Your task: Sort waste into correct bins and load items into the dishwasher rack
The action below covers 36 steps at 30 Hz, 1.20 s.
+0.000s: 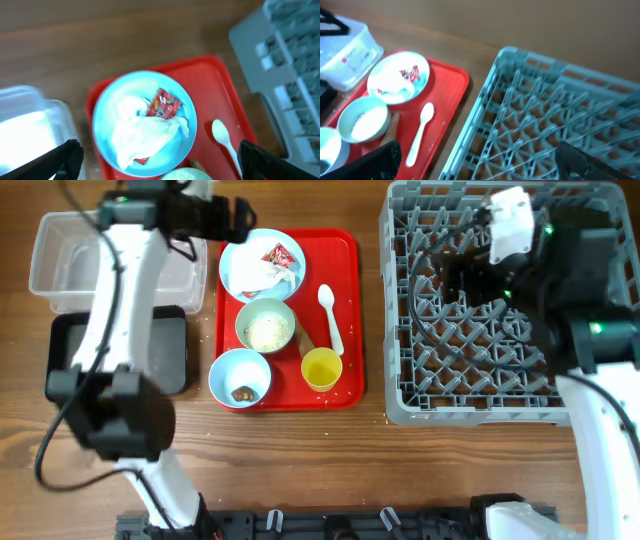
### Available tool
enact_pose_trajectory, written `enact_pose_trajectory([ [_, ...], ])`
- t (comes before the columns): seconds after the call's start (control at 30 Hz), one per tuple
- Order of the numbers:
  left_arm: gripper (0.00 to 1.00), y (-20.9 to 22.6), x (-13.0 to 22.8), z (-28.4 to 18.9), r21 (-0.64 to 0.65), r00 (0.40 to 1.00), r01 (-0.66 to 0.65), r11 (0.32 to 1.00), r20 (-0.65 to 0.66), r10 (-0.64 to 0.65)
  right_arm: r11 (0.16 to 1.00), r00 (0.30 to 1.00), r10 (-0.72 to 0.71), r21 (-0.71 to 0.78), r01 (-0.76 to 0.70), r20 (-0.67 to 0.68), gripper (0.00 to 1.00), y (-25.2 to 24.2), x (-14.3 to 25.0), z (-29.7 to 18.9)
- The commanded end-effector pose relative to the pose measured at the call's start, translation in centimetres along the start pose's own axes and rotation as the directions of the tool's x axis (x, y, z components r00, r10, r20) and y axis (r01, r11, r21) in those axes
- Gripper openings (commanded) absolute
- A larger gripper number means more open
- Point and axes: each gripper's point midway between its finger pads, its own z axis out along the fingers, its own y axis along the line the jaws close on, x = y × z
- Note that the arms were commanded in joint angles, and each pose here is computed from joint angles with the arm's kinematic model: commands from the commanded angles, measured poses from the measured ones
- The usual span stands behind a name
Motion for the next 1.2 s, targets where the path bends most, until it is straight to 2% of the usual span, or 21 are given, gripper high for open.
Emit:
enact_pose_trajectory([
  [0.0, 1.00, -0.7, 1.0, 3.9, 0.032, 0.998, -0.031, 0.999, -0.054, 0.033, 0.982, 0.979, 0.184, -0.033, -0.187, -0.085, 1.00, 0.3, 1.3, 2.1],
  [0.1, 1.00, -0.3, 3.9, 8.6, 0.026, 0.983, -0.097, 0.995, -0.153, 0.100, 0.974, 0.964, 0.217, -0.028, -0.224, -0.156, 1.00, 0.1, 3.0, 3.7],
  [0.23, 1.00, 1.9, 8.0, 13.9, -0.031, 0.957, -0.110, 0.993, -0.272, 0.098, 0.972, 0.954, 0.224, -0.026, -0.233, -0.199, 1.00, 0.2, 4.0, 4.3],
  [0.43, 0.99, 1.7, 12.2, 18.6, 0.006, 0.926, -0.125, 0.992, -0.357, 0.119, 0.972, 0.953, 0.225, -0.021, -0.234, -0.204, 1.00, 0.1, 4.2, 4.3],
  [0.47, 0.78, 1.7, 13.0, 19.5, 0.011, 0.921, -0.125, 0.992, -0.371, 0.120, 0.972, 0.952, 0.226, -0.021, -0.235, -0.207, 1.00, 0.1, 4.2, 4.3],
  [0.57, 0.04, 1.8, 13.6, 20.0, 0.012, 0.918, -0.120, 0.993, -0.380, 0.116, 0.972, 0.951, 0.226, -0.018, -0.235, -0.209, 1.00, 0.1, 4.3, 4.3],
  [0.63, 0.04, 1.7, 12.7, 19.4, 0.005, 0.925, -0.117, 0.993, -0.362, 0.110, 0.972, 0.952, 0.226, -0.018, -0.234, -0.208, 1.00, 0.1, 4.3, 4.3],
  [0.7, 0.04, 1.5, 8.9, 17.0, -0.042, 0.960, -0.048, 0.998, -0.278, 0.034, 0.972, 0.952, 0.226, -0.018, -0.234, -0.207, 1.00, 0.1, 4.3, 4.3],
  [0.73, 0.04, 1.4, 4.6, 13.6, -0.075, 0.985, 0.030, 0.997, -0.170, -0.042, 0.972, 0.952, 0.226, -0.018, -0.235, -0.207, 1.00, 0.1, 4.3, 4.3],
  [0.8, 0.04, 1.8, -1.2, 6.8, -0.104, 0.992, 0.126, 0.987, 0.006, -0.126, 0.972, 0.952, 0.226, -0.018, -0.235, -0.207, 1.00, 0.1, 4.3, 4.3],
  [0.87, 0.04, 4.4, -3.7, 1.0, -0.197, 0.974, 0.208, 0.958, 0.130, -0.184, 0.972, 0.952, 0.226, -0.019, -0.235, -0.207, 1.00, 0.1, 4.3, 4.3],
  [0.9, 0.04, 7.7, -4.1, -2.6, -0.295, 0.953, 0.282, 0.913, 0.195, -0.231, 0.972, 0.952, 0.227, -0.018, -0.236, -0.207, 1.00, 0.1, 4.2, 4.3],
  [0.97, 0.04, 12.6, -2.3, -5.1, -0.419, 0.935, 0.351, 0.838, 0.208, -0.288, 0.972, 0.954, 0.226, -0.019, -0.235, -0.198, 1.00, 0.0, 4.0, 4.4],
  [1.0, 0.04, 15.4, -0.2, -5.2, -0.473, 0.924, 0.383, 0.794, 0.180, -0.338, 0.972, 0.954, 0.227, -0.019, -0.235, -0.196, 1.00, 0.0, 4.0, 4.4],
  [1.1, 0.06, 21.2, 4.9, -1.8, -0.519, 0.887, 0.438, 0.734, 0.118, -0.446, 0.972, 0.955, 0.226, -0.019, -0.234, -0.194, 1.00, 0.0, 3.9, 4.4],
  [1.17, 0.31, 22.9, 7.4, 0.6, -0.537, 0.870, 0.444, 0.717, 0.069, -0.488, 0.972, 0.954, 0.227, -0.019, -0.235, -0.196, 1.00, 0.0, 4.0, 4.4],
])
